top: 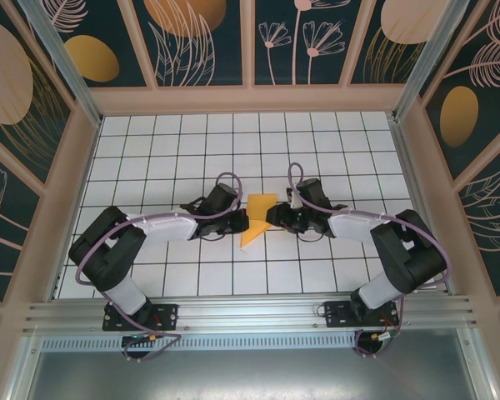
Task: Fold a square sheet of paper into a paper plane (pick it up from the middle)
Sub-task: Fourth fold the wing at the center of the table.
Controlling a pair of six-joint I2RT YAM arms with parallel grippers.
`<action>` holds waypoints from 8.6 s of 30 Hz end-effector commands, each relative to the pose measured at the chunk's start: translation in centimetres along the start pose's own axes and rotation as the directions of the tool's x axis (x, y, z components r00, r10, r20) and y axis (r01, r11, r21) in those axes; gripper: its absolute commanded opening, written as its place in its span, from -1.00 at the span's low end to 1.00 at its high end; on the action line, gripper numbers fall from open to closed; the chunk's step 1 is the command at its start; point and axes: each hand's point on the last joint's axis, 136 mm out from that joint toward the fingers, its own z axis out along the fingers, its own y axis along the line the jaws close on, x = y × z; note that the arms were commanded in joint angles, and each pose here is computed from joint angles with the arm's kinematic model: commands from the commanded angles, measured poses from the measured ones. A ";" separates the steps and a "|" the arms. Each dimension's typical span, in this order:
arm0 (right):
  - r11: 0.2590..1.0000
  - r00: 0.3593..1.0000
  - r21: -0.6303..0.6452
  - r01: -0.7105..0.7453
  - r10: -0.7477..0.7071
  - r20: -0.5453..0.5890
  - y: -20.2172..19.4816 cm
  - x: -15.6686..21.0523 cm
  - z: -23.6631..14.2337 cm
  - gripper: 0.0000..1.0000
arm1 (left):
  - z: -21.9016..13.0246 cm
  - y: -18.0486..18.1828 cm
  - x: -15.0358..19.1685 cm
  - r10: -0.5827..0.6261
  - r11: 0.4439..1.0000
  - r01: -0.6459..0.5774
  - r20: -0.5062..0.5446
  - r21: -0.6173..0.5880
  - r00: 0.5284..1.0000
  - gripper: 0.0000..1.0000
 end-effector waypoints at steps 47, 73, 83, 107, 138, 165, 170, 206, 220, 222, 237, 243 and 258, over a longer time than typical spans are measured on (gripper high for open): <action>1.000 0.998 -0.023 0.017 -0.018 -0.055 4.5 -1.1 2.3 -0.87 | -2.0 0.4 2.3 0.312 0.933 -0.294 0.061 -0.206 0.948 -0.13; 1.000 0.998 -0.015 0.013 -0.014 -0.062 4.7 -1.1 2.4 -0.87 | -0.7 1.7 1.8 0.334 0.883 -0.292 0.054 -0.368 0.941 -0.51; 1.000 0.998 -0.010 0.016 -0.017 -0.066 4.6 -1.2 2.7 -0.86 | -0.4 2.1 2.2 0.336 0.877 -0.299 0.035 -0.376 0.941 -0.61; 0.999 0.997 0.003 0.032 -0.032 -0.072 4.5 -1.2 2.7 -0.87 | -1.4 2.4 1.7 0.344 0.874 -0.287 0.082 -0.391 0.935 -0.48; 0.998 0.997 0.029 0.050 -0.052 0.064 4.1 -3.1 -2.2 -0.09 | -1.1 0.6 2.4 0.268 0.952 -0.246 0.107 -0.184 0.957 -1.00; 0.979 0.979 -0.130 0.157 -0.171 -0.109 8.2 -0.9 2.3 -0.65 | -1.6 1.5 3.2 0.006 0.992 -0.021 0.120 0.125 0.993 -0.98; 0.981 0.979 -0.124 0.149 -0.163 -0.119 8.2 -1.5 3.5 -0.67 | -1.7 1.8 3.5 0.011 0.993 -0.025 0.115 0.116 0.993 -0.98; 0.990 0.983 -0.048 0.129 -0.134 -0.126 6.4 -1.3 4.3 -0.66 | -1.4 0.0 0.4 0.013 0.995 -0.028 0.158 0.093 0.987 -0.70; 0.994 0.991 0.046 0.094 -0.090 -0.096 3.3 -1.4 3.3 -0.64 | -1.1 0.2 1.0 0.033 0.994 -0.046 0.130 0.099 0.991 -0.90; 0.995 0.992 0.057 0.084 -0.078 -0.100 2.4 -1.2 3.4 -0.64 | -1.0 -0.1 1.3 0.042 0.992 -0.056 0.119 0.113 0.992 -0.91; 0.996 0.991 0.076 0.049 -0.039 -0.132 0.3 -0.3 4.9 -0.70 | -0.8 1.0 1.3 0.025 0.998 -0.029 0.097 0.049 0.995 -0.37; 0.997 0.991 0.067 0.044 -0.035 -0.132 0.3 -0.2 4.9 -0.70 | -0.8 0.4 1.5 0.016 0.997 -0.023 0.083 0.078 0.996 -0.29; 0.997 0.990 0.066 0.033 -0.023 -0.142 -0.2 0.2 5.3 -0.72 | -0.6 0.1 1.5 0.023 0.998 -0.027 0.068 0.064 0.997 -0.20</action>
